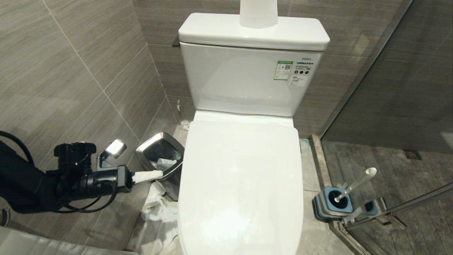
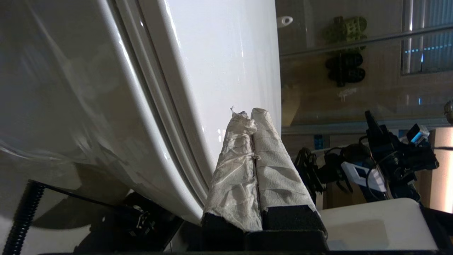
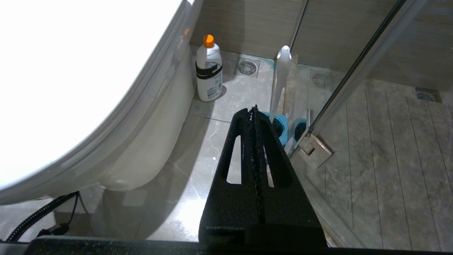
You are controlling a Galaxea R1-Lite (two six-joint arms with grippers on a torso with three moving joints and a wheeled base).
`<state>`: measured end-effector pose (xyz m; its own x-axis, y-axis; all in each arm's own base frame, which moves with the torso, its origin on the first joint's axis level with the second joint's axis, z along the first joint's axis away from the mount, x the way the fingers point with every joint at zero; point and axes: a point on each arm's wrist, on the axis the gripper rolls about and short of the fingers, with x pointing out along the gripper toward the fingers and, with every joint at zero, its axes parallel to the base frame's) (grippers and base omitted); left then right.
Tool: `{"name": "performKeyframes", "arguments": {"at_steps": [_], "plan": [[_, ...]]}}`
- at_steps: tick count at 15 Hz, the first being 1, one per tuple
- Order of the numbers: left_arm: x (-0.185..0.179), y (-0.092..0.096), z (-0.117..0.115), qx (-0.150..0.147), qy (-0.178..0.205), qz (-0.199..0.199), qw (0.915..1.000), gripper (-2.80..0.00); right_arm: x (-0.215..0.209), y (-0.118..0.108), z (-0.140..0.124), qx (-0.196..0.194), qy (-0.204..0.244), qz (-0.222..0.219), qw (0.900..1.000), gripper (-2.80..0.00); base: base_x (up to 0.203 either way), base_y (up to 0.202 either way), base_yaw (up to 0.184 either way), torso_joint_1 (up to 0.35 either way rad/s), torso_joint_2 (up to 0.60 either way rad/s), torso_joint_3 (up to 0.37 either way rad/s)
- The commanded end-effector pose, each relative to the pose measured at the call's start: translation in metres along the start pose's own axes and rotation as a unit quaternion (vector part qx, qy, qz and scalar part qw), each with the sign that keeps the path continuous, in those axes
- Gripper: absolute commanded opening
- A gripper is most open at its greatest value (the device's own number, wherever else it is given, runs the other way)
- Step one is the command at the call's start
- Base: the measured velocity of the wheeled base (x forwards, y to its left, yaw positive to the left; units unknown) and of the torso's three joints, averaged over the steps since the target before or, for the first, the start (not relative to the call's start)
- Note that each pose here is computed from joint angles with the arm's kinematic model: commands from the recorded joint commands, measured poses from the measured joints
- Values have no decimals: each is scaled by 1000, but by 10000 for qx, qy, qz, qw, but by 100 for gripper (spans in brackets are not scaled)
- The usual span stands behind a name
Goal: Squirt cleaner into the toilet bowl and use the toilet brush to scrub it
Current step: Use the left hand to lift the toilet lid slightly
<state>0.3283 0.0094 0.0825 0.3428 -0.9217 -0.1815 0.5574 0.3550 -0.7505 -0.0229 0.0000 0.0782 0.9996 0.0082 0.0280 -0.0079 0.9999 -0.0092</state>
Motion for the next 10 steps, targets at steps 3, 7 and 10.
{"name": "performKeyframes", "arguments": {"at_steps": [3,7,10], "plan": [[15,12,-10,-202,207,-96,9995,-280,1,0,-3,0,55,6,10000,-280,0,0,0,0,0,0],[7,7,-22,-384,208,-36,9990,-280,1,0,-3,0,55,6,10000,-280,0,0,0,0,0,0],[7,9,-23,-207,145,-44,9997,-280,1,0,-3,0,55,6,10000,-280,0,0,0,0,0,0]]}}
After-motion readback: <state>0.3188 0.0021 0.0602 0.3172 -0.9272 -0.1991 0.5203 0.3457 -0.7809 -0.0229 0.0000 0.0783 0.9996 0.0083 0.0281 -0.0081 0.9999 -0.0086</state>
